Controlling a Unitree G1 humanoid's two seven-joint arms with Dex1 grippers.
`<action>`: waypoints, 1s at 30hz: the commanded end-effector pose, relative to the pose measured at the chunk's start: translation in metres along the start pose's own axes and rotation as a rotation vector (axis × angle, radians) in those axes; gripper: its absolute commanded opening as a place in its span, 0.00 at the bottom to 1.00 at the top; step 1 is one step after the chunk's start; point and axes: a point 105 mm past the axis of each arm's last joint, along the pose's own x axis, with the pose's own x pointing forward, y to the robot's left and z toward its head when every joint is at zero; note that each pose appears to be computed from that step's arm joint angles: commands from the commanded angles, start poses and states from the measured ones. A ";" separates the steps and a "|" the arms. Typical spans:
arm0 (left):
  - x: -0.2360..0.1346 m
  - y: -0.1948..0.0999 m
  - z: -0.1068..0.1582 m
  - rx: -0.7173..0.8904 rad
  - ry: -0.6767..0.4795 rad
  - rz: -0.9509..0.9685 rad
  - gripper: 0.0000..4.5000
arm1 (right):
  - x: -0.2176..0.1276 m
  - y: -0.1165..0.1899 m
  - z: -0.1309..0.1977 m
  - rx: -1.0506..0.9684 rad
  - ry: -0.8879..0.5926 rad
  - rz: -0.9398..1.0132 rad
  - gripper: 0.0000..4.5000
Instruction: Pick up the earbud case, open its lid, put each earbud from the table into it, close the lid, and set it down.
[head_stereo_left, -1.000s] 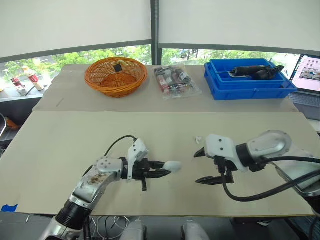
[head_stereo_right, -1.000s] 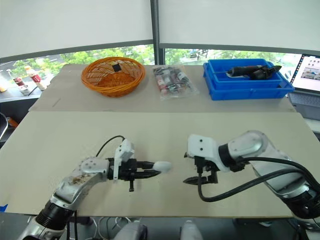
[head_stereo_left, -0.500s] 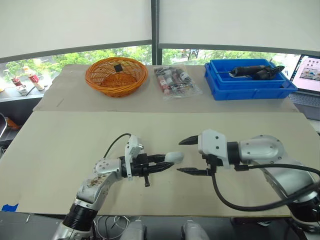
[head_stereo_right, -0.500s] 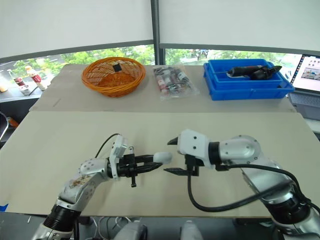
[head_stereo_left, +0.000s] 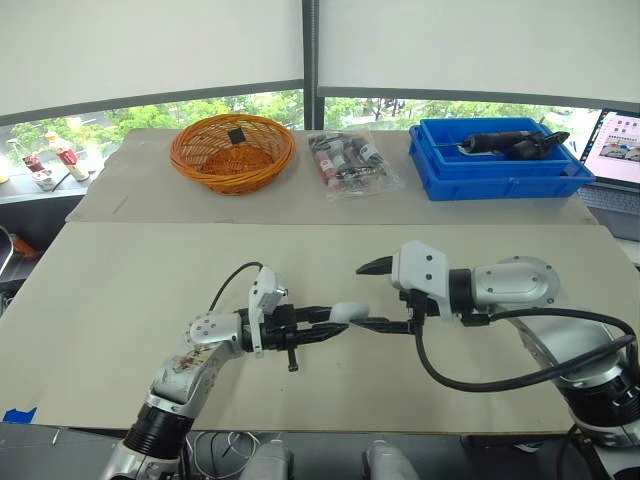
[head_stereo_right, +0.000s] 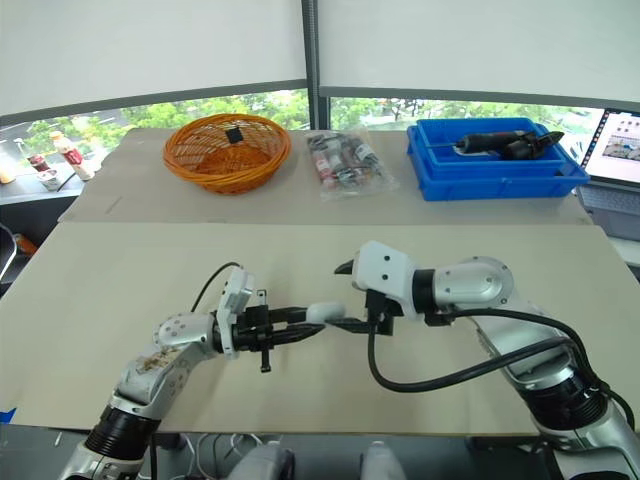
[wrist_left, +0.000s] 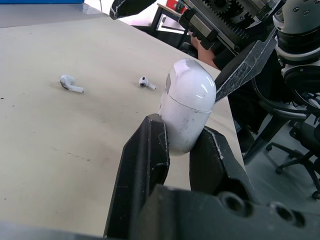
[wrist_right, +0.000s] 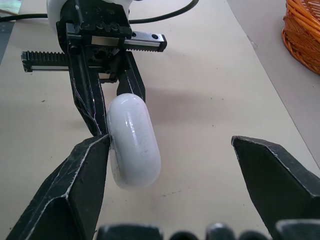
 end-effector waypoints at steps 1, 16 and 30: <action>0.004 -0.010 0.004 0.038 -0.011 -0.060 0.13 | -0.014 -0.021 0.011 -0.037 -0.024 -0.102 0.95; 0.002 0.004 0.003 0.084 -0.022 0.037 0.13 | -0.034 -0.008 0.017 0.013 -0.079 -0.062 0.95; -0.013 0.024 -0.007 0.145 -0.143 0.342 0.13 | -0.109 0.017 -0.067 0.210 -0.060 -0.504 0.95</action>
